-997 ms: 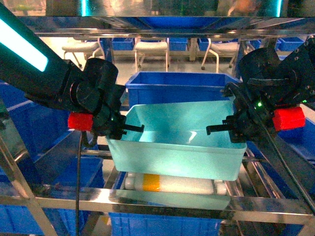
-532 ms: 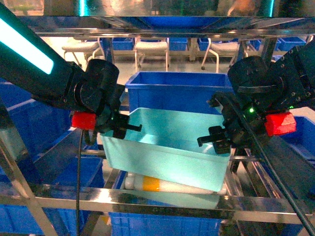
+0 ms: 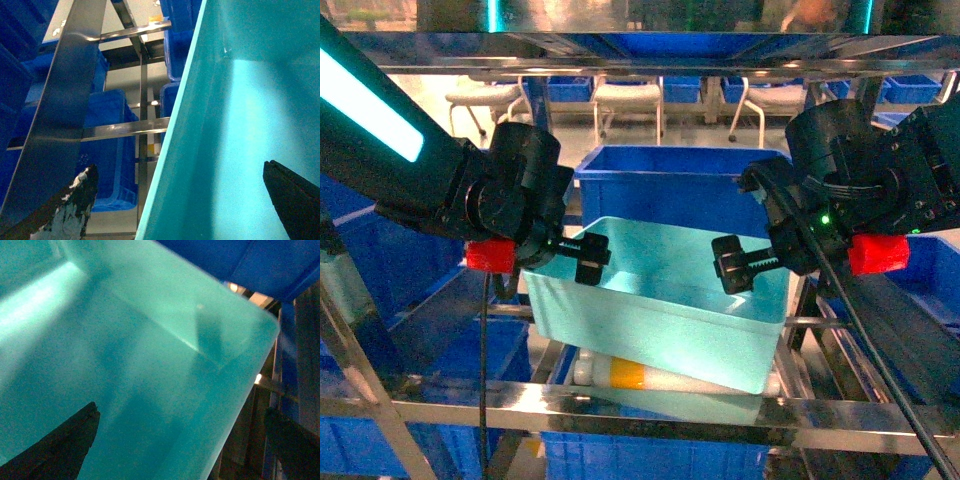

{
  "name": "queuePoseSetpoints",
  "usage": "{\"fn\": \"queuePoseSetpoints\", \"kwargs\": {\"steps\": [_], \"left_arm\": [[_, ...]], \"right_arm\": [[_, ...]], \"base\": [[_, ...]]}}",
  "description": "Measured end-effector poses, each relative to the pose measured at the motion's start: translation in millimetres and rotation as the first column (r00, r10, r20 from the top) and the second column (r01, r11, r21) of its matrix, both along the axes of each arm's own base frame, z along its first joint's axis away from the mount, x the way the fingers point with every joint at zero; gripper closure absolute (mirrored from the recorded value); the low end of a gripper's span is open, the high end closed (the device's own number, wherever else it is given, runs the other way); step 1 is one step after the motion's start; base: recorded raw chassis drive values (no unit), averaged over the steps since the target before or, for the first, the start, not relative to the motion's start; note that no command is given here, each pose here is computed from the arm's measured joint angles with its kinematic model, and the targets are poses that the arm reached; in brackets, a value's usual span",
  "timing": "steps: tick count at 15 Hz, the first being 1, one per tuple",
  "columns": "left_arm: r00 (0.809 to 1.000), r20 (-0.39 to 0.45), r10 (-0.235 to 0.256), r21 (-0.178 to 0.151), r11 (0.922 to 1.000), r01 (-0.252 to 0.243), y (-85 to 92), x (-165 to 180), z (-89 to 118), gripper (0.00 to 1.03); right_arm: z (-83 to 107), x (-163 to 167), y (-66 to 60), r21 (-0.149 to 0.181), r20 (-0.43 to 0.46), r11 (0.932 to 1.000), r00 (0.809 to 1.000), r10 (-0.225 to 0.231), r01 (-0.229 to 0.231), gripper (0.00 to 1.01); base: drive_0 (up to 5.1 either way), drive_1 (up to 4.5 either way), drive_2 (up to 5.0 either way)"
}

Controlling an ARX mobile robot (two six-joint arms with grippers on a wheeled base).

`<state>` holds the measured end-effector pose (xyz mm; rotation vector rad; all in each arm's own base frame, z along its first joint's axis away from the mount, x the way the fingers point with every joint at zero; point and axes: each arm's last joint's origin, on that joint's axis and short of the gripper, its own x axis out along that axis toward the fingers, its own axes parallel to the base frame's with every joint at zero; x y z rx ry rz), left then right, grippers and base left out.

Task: Organize blue bins on left shelf correctly

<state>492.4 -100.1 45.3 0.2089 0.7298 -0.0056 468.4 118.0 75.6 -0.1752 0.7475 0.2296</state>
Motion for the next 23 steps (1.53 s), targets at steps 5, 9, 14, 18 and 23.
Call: {"fn": "queuePoseSetpoints", "kwargs": {"steps": [5, 9, 14, 18, 23], "left_arm": [[0.975, 0.213, 0.063, -0.059, 0.9969, -0.052, 7.1, -24.7, 59.5, 0.05], [0.979, 0.159, 0.129, -0.075, 0.9902, -0.118, 21.2, -85.2, 80.3, 0.05], [0.978, 0.059, 0.202, -0.113, 0.9744, -0.194, 35.3, -152.1, 103.5, 0.05], [0.976, -0.027, 0.217, -0.172, 0.9605, -0.219, 35.4, -198.3, 127.5, 0.05], [0.967, -0.124, 0.222, -0.254, 0.9351, -0.247, 36.0, -237.4, 147.3, 0.05]], "right_arm": [[31.9, -7.9, -1.0, 0.073, 0.211, 0.9967, 0.977, 0.017, -0.033, 0.03], [44.0, -44.1, -1.0, 0.081, 0.167, 0.9956, 0.985, 0.034, -0.048, 0.03], [74.8, -92.6, -6.6, 0.051, 0.150, 0.9958, 0.986, 0.067, -0.076, 0.03], [87.7, -133.1, -7.3, 0.052, 0.073, 0.9933, 0.992, 0.100, -0.104, 0.03], [110.5, -179.4, -9.1, 0.151, -0.004, 0.9825, 0.994, 0.110, -0.108, 0.03]], "base": [[0.0, 0.00, 0.0], [0.0, 0.00, 0.0], [0.0, 0.00, 0.0], [0.0, 0.00, 0.0], [0.0, 0.00, 0.0]]}}
